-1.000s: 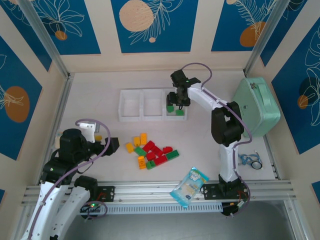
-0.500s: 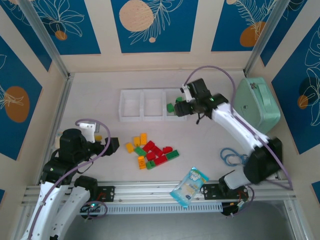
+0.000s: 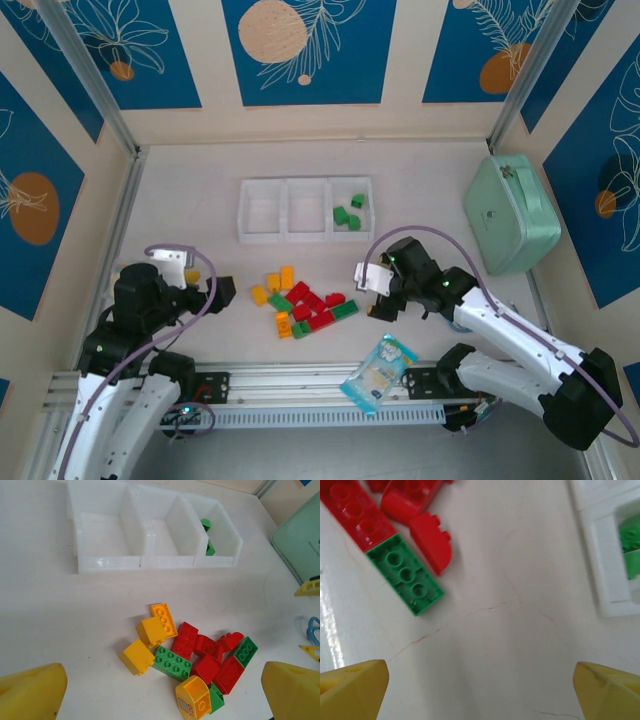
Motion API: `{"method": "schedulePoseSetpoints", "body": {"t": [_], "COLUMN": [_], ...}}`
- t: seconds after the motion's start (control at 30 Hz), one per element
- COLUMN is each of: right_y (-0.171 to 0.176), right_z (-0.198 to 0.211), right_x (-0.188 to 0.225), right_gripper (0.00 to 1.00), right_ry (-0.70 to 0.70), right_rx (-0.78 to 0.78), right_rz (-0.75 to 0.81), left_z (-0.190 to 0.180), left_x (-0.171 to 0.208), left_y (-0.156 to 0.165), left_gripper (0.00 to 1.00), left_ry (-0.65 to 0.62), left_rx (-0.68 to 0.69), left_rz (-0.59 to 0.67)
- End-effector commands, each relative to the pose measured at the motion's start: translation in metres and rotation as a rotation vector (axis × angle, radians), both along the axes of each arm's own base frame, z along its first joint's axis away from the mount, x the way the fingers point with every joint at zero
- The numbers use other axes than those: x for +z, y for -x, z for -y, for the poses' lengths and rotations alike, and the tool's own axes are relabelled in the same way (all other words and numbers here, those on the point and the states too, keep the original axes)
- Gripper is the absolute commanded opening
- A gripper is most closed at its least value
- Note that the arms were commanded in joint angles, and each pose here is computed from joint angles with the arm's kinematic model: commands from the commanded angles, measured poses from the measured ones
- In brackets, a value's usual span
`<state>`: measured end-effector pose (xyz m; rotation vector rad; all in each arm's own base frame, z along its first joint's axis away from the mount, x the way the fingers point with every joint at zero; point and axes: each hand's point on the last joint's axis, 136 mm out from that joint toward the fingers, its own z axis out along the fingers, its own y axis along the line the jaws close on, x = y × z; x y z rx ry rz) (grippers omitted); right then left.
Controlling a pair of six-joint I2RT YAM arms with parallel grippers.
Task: Sort the legos into containers by color
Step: Pick up the lego from the bottom-center of the table.
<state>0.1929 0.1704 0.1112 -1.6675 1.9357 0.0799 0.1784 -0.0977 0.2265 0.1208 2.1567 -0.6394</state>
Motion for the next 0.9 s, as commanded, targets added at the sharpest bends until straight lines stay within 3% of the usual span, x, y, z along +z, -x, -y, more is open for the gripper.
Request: {"method": "schedulePoseSetpoints", "body": {"t": [0.0,0.13,0.43,0.57,0.87], "right_y": [0.022,0.031,0.008,0.003,0.021], "right_z": [-0.01,-0.025,-0.051,-0.059,-0.058], "right_x": [-0.022,-0.037,-0.059,-0.064,-0.073], "right_gripper": [0.95,0.93,0.89,0.83,0.73], "right_ry": [0.057,0.077,0.135,0.142,0.175], "right_rx": [0.159,0.192,0.194,0.188,0.227], "right_rz": [-0.059,-0.151,-0.179,-0.221,-0.287], "left_z": [0.0,0.004,0.003,0.005,0.005], "left_x": [0.002,0.006,0.014,0.014,0.014], "left_y": [0.0,0.004,0.008,0.009,0.009], "left_gripper": [0.99,0.99,0.99,0.99,0.99], "left_ry": [-0.005,0.013,0.022,0.026,0.028], "left_rx": [-0.004,-0.033,-0.035,-0.044,-0.048], "left_rz": [0.026,0.046,0.094,0.093,0.094]}}
